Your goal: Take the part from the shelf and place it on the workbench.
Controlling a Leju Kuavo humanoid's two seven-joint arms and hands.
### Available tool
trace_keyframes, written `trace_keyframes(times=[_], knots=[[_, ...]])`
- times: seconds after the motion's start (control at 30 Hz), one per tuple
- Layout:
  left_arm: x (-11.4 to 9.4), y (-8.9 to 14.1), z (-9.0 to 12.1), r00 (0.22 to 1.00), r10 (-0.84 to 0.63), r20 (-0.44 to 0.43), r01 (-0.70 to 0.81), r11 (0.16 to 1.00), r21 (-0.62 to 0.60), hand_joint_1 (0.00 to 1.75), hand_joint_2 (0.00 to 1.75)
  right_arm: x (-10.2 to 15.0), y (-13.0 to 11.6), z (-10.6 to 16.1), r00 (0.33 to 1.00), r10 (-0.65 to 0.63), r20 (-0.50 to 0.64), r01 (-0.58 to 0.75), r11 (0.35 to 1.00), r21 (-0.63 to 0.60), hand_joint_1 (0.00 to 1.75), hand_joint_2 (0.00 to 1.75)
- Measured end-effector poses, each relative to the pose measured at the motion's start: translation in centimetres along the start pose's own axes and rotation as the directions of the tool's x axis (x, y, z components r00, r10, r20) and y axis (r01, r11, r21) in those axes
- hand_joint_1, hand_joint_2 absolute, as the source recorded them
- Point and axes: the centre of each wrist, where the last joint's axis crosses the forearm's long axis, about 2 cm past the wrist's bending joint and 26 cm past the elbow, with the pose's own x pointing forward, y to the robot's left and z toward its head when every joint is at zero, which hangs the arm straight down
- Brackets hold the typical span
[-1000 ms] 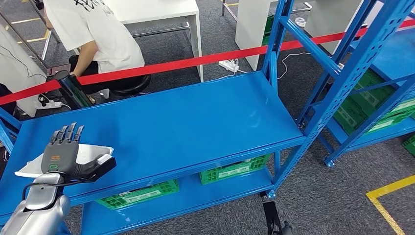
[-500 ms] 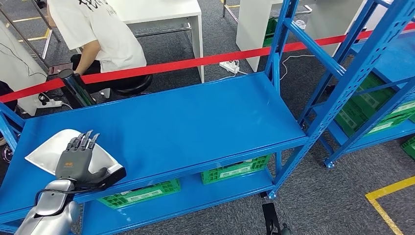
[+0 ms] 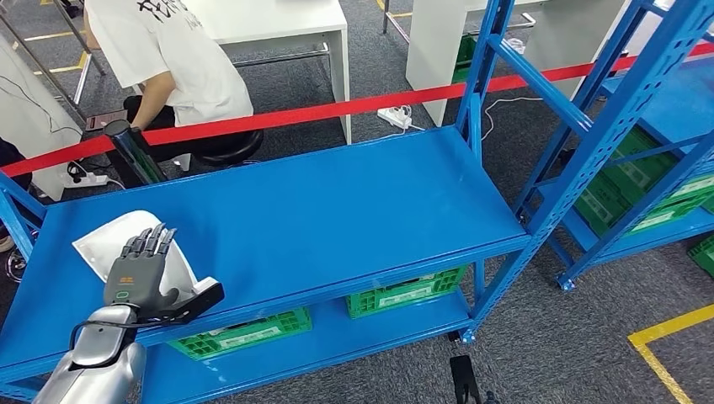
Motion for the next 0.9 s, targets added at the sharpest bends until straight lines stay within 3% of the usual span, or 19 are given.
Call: trace_keyframes(times=[0.9], knots=[[0.42,0.42,-0.38,1.000,-0.025,0.002,0.025,1.000,-0.014,0.00,1.75,0.03,-0.03,-0.02,1.000,-0.005,0.016,0.005,1.000,0.006,0.00,0.00]])
